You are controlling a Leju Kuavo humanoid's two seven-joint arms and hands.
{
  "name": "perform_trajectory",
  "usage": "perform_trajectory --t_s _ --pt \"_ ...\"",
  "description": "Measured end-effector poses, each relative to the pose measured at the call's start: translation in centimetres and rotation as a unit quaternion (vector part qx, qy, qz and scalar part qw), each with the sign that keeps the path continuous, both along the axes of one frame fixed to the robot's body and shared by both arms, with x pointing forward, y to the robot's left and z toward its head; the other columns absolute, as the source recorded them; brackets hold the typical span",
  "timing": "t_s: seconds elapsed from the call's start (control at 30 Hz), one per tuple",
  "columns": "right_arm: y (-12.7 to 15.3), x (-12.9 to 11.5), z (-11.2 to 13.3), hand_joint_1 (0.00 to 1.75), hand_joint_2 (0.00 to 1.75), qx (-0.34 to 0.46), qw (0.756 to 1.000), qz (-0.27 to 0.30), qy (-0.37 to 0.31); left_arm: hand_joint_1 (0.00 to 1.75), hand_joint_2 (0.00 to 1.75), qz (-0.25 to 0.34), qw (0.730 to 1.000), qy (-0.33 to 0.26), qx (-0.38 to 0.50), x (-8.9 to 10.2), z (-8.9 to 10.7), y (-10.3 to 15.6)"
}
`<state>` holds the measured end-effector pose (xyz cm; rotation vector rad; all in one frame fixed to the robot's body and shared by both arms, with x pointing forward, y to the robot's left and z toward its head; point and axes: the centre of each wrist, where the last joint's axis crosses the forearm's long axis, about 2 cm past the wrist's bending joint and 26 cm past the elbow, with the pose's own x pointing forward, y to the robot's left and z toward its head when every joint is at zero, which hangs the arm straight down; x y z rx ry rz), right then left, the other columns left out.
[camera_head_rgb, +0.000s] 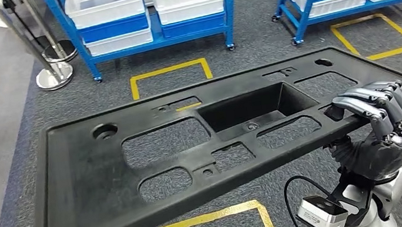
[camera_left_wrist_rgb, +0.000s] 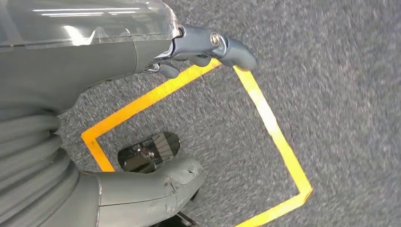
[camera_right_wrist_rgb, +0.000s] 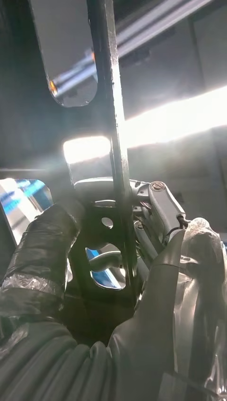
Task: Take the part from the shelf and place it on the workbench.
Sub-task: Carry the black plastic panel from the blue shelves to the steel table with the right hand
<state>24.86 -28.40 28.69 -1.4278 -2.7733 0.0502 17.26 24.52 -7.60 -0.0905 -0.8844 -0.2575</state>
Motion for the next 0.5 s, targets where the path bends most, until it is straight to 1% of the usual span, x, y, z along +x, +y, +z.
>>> perform_trajectory --t_s 0.37,0.5 --pt "-0.65 -0.45 0.41 1.75 1.75 -0.007 1.0 -0.016 -0.011 0.0 1.75 -0.002 1.0 -0.002 -0.003 -0.05 0.0 -0.25" --pt "-0.71 -0.55 0.35 1.75 1.75 -0.009 1.0 -0.019 -0.01 0.0 1.75 -0.003 1.0 0.003 -0.003 -0.53 -0.17 -0.26"
